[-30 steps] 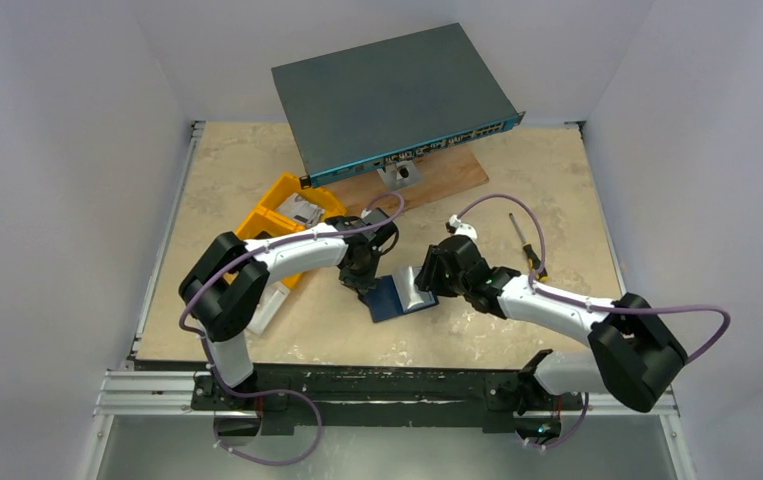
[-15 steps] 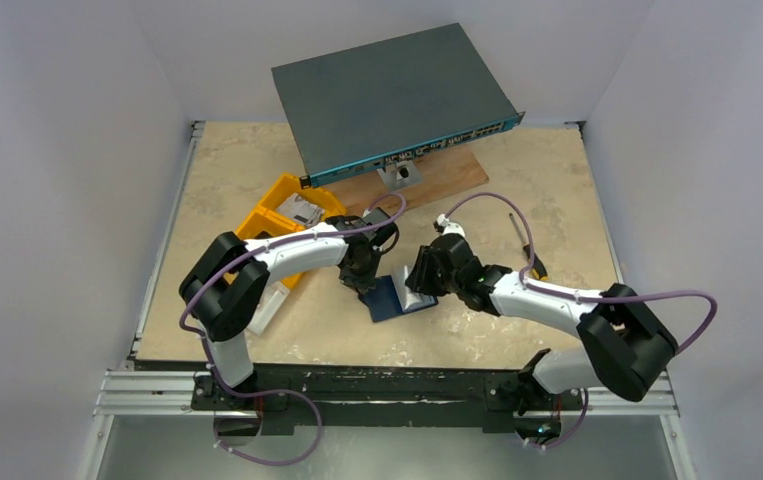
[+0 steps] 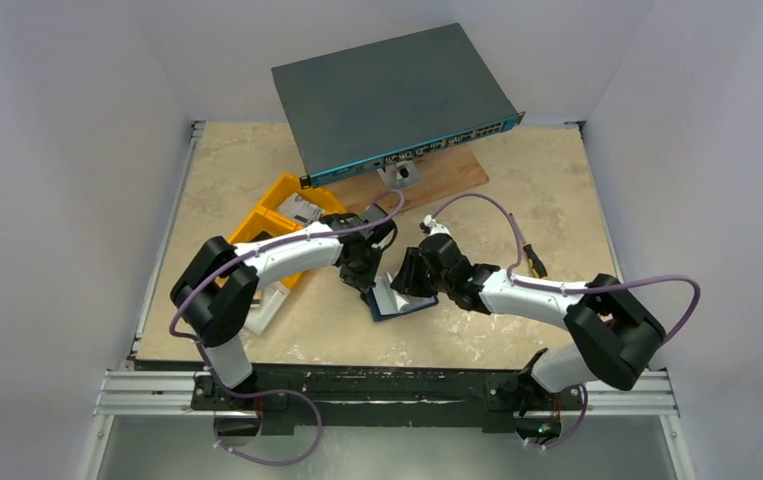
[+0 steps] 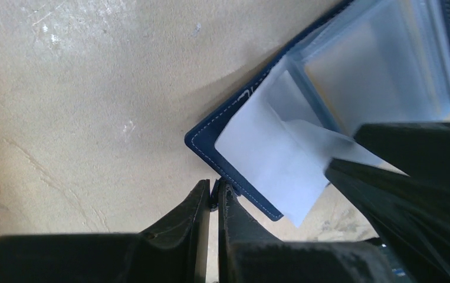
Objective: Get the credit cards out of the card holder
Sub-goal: Open the card holder at the center of the board.
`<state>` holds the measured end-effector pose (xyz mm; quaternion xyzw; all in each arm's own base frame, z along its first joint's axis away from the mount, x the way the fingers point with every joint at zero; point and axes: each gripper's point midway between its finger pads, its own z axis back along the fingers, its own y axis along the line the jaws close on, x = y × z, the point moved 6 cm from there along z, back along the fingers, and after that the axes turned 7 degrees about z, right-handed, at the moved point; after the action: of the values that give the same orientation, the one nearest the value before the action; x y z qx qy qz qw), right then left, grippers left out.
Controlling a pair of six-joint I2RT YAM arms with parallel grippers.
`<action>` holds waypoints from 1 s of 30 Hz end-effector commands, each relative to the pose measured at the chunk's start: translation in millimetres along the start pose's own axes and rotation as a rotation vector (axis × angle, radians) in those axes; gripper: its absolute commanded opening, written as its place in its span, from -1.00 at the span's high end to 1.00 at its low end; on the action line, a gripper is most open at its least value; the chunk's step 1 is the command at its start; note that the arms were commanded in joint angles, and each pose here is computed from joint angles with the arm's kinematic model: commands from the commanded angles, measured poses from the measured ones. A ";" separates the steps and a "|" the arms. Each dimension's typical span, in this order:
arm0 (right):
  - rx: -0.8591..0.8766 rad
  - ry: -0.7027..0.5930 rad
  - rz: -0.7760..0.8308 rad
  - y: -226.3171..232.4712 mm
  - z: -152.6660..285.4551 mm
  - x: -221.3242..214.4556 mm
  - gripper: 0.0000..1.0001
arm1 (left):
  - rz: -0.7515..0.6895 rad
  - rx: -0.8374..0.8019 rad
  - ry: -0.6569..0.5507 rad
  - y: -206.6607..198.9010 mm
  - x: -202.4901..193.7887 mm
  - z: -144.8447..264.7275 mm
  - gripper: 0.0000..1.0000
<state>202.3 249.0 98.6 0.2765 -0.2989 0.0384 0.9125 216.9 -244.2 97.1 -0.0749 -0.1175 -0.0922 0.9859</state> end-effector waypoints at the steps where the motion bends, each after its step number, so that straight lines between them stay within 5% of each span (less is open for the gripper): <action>1: 0.076 -0.024 -0.021 20.1 -5.6 13.1 0.41 | -0.011 -0.095 -0.104 -9.4 16.4 40.0 0.79; 11: 0.145 0.004 -0.041 37.8 -10.9 13.4 0.32 | 0.007 -0.102 -0.157 4.5 2.2 76.9 0.48; 30: 0.234 0.105 -0.101 53.1 -32.8 -11.6 -0.02 | 0.029 -0.192 -0.197 5.7 -9.1 103.4 0.49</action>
<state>194.7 297.5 89.4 0.3541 -0.2331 0.0436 0.9046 191.0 -219.7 186.7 -0.1548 -0.2019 -0.0884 0.9630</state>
